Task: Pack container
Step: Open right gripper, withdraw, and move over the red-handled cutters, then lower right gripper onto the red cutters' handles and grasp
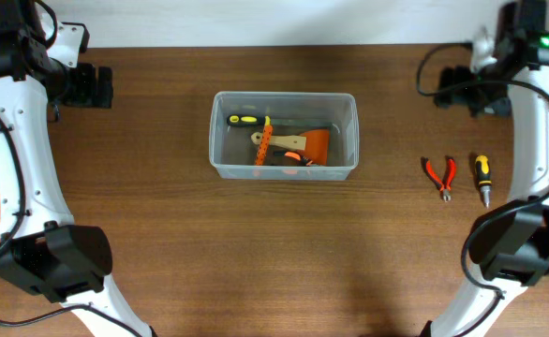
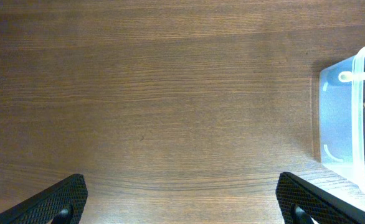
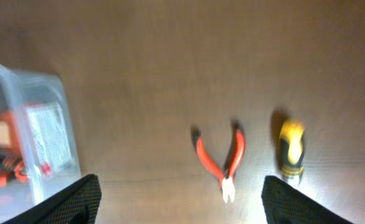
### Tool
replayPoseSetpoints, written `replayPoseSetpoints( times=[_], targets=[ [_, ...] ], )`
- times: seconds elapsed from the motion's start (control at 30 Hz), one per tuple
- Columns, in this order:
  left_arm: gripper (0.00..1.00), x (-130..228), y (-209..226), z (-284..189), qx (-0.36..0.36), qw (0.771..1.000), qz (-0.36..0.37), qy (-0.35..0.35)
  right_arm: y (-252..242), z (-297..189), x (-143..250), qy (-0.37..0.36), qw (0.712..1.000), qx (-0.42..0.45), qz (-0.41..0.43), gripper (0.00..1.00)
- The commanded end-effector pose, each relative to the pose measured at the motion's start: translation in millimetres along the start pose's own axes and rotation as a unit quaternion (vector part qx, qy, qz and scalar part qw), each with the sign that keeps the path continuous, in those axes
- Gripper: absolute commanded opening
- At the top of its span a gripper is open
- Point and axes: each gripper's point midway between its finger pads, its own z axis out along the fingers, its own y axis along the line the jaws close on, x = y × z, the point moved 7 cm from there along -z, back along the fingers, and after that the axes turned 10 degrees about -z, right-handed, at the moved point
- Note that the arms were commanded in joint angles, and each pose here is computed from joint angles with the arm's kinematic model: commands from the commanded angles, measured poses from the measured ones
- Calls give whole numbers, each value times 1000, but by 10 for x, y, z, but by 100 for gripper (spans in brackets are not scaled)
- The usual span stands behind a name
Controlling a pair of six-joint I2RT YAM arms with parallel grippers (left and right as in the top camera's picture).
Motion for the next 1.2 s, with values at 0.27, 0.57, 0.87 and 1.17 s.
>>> replayPoseSetpoints(
  times=[0.27, 0.57, 0.87, 1.17],
  targets=[
    [99, -21, -10, -165, 2, 1000, -5, -21, -29, 886, 610, 127, 990, -57, -11, 73],
    [99, -21, -10, -165, 2, 1000, -5, -21, -181, 1255, 938, 164, 986, -23, -16, 73],
    [99, -21, -10, -165, 2, 1000, -5, -21, -293, 1328, 1124, 188, 982, -21, 3, 73],
    [99, -21, -10, -165, 2, 1000, -5, -21, -293, 1346, 1078, 175, 984, -24, -25, 73]
  ],
)
